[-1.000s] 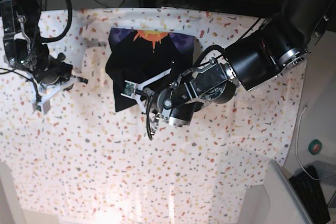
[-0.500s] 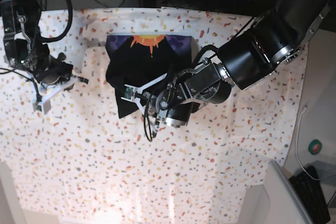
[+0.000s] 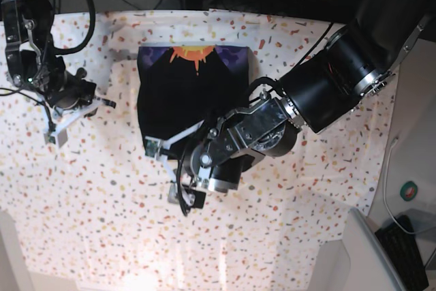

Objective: Layout the t-shirt on the table in an organized manner, then fold the t-shirt properly
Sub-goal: 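Rotate the folded shirt with the left gripper so the collar faces the robot, then press and straighten the bundle's collar edge with both grippers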

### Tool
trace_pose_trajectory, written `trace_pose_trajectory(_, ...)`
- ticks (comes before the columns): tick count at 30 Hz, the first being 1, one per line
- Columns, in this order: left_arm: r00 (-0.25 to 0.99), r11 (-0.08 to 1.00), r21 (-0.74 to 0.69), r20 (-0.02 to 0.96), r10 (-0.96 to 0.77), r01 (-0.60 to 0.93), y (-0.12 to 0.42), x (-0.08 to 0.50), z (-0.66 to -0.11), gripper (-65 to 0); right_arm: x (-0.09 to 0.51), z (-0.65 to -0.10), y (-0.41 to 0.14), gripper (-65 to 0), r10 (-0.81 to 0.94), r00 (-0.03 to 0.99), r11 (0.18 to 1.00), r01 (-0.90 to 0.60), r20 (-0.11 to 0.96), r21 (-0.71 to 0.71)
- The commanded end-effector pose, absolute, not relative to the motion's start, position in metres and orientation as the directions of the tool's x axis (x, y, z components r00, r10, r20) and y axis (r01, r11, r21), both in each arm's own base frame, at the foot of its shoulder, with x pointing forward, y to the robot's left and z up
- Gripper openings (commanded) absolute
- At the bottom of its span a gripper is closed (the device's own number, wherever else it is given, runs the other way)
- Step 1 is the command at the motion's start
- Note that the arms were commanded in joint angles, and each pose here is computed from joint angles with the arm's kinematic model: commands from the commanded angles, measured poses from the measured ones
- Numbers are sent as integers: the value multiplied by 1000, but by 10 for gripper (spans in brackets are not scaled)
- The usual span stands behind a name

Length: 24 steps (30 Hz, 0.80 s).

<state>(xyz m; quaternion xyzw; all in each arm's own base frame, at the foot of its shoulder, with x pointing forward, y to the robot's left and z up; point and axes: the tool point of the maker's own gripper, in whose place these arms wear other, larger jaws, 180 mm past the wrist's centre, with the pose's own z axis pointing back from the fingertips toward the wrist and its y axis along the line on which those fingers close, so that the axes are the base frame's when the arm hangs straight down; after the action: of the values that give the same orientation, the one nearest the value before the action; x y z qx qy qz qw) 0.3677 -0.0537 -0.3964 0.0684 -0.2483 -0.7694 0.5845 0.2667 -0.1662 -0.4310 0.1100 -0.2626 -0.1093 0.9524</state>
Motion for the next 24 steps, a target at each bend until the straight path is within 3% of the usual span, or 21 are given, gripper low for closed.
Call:
trace_pose_trajectory(1,-302,-145,538,216,-929,831,-62,390,-361,-79,274,-423,-170,-650,-258,822,955,136,507,264)
trace_pose_trajectory(5,-269,-63,632,236,-934,773,-43,401,-315,-79,271,-425,-170,-650,-258,825,955,138,502,263)
trace_pose_trajectory(9,-214,15,639,280,-936,769,-24,376,-310,-87,267,-423,-167,-650,-255,825,955,133,504,266)
trace_pose_trajectory(10,-180,54,624,306,-935,779,-17,366,-314,-117,267,-421,-165,-650,-252,822,955,126,511,269)
trace_pose_trajectory(12,-108,147,586,377,-920,797,-5,344,-321,-278,262,-420,-163,-650,-248,824,955,121,509,270)
trace_pose_trajectory(15,42,298,485,469,-882,822,18,300,-342,-650,258,-414,-158,-650,-232,821,956,94,522,277)
trace_pose_trajectory(20,233,473,308,578,-782,825,38,247,-379,-650,255,-411,-146,-650,-175,825,957,13,538,291)
trace_pose_trajectory(24,285,501,220,606,-742,837,39,221,-401,-650,247,-415,-111,-650,-80,847,945,-104,526,310)
